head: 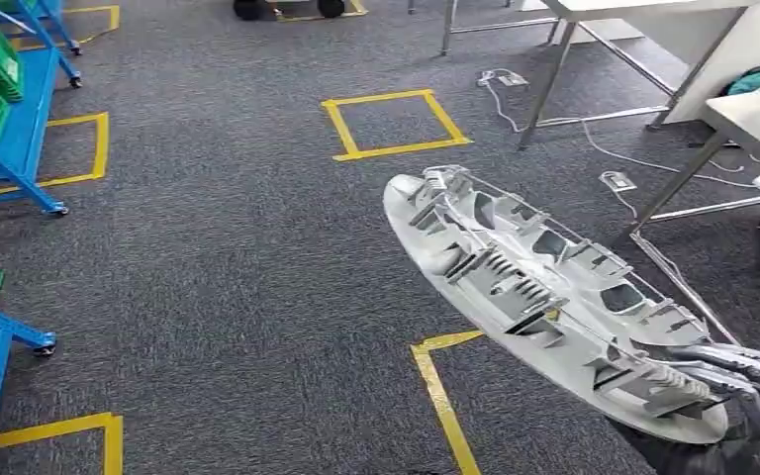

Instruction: Take the parts from the cabinet and place them on the table.

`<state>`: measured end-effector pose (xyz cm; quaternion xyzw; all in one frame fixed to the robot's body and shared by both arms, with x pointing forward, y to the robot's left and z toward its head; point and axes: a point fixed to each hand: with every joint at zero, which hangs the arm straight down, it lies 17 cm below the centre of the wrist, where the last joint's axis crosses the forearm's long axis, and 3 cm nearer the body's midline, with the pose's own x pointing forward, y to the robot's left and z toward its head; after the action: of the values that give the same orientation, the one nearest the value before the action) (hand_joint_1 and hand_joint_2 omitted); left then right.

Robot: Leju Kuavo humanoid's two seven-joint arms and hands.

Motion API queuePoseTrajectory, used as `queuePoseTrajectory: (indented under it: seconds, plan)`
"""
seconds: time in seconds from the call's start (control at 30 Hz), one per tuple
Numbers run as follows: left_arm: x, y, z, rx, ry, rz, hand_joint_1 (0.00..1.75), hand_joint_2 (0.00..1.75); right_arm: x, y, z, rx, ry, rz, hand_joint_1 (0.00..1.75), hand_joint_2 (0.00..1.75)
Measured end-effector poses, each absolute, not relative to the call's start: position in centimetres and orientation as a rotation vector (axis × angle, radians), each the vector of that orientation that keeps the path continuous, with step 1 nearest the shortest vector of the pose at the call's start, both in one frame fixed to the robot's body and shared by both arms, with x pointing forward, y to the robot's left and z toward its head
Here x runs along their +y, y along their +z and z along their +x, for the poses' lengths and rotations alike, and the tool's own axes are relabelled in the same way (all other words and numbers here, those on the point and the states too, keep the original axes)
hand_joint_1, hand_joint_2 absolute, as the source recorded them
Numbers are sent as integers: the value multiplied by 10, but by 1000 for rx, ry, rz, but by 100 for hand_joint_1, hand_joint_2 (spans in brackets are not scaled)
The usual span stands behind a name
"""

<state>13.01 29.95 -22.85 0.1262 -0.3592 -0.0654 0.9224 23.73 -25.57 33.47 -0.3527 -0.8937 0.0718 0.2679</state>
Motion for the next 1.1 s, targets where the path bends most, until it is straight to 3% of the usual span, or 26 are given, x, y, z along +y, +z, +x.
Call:
queuePoseTrajectory:
  seconds: [0.6, 1.1]
  plan:
    - [305, -221, 129, -729, -118, 194, 0, 175, -236, 342, 239, -2478, 244, -979, 115, 175]
    - [331, -234, 121, -709, -152, 301, 0, 175, -242, 365, 217, -2482, 332, -1372, 115, 175]
